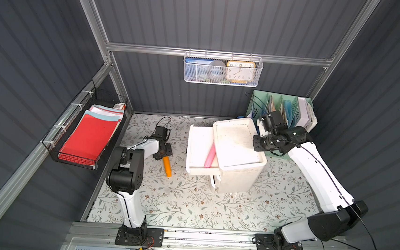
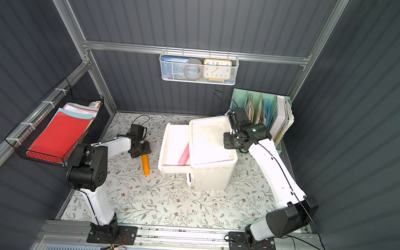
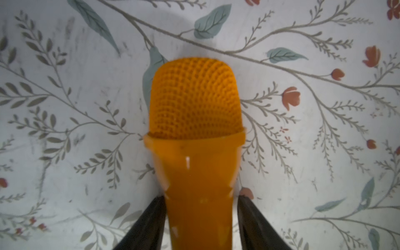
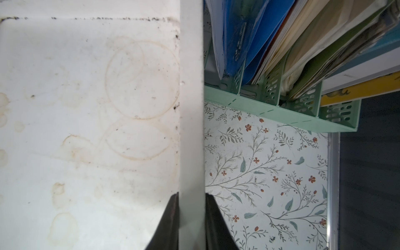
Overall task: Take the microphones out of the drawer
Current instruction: Place the microphone at the center of the board.
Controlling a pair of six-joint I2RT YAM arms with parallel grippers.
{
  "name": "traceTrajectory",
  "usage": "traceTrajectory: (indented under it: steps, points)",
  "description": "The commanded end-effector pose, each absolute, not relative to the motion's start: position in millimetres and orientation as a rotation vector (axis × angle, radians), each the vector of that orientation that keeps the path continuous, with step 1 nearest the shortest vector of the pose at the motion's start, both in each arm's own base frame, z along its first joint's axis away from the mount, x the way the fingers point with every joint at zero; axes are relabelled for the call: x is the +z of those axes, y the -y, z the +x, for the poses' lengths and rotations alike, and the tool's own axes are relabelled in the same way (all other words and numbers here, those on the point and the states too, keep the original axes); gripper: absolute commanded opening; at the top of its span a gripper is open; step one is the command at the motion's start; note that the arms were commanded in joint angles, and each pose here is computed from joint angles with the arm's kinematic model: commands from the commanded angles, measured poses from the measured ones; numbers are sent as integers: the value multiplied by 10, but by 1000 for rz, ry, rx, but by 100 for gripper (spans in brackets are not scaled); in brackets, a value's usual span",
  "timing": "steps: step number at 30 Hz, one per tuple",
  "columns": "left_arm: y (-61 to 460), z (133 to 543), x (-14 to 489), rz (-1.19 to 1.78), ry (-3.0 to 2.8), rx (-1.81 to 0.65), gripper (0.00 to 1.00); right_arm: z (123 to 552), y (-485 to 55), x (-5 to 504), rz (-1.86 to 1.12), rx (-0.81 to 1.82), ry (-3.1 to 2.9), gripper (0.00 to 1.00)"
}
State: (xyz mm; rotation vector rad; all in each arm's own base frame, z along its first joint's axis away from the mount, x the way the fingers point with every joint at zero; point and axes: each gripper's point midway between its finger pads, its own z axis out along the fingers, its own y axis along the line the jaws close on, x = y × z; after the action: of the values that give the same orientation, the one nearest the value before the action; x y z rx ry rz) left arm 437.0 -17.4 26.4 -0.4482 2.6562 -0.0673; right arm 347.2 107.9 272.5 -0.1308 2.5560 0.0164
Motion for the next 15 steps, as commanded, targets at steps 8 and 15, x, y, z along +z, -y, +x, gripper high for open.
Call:
traceTrajectory:
  steps: [8,15]
  points:
    - [222,4288,388,-451,-2706,-112,67,3471,-1027,2445,-121,-26,-2651,18]
    - [225,4426,1005,-414,-2596,-134,69,3471,-1038,2467,-122,-19,-2652,20]
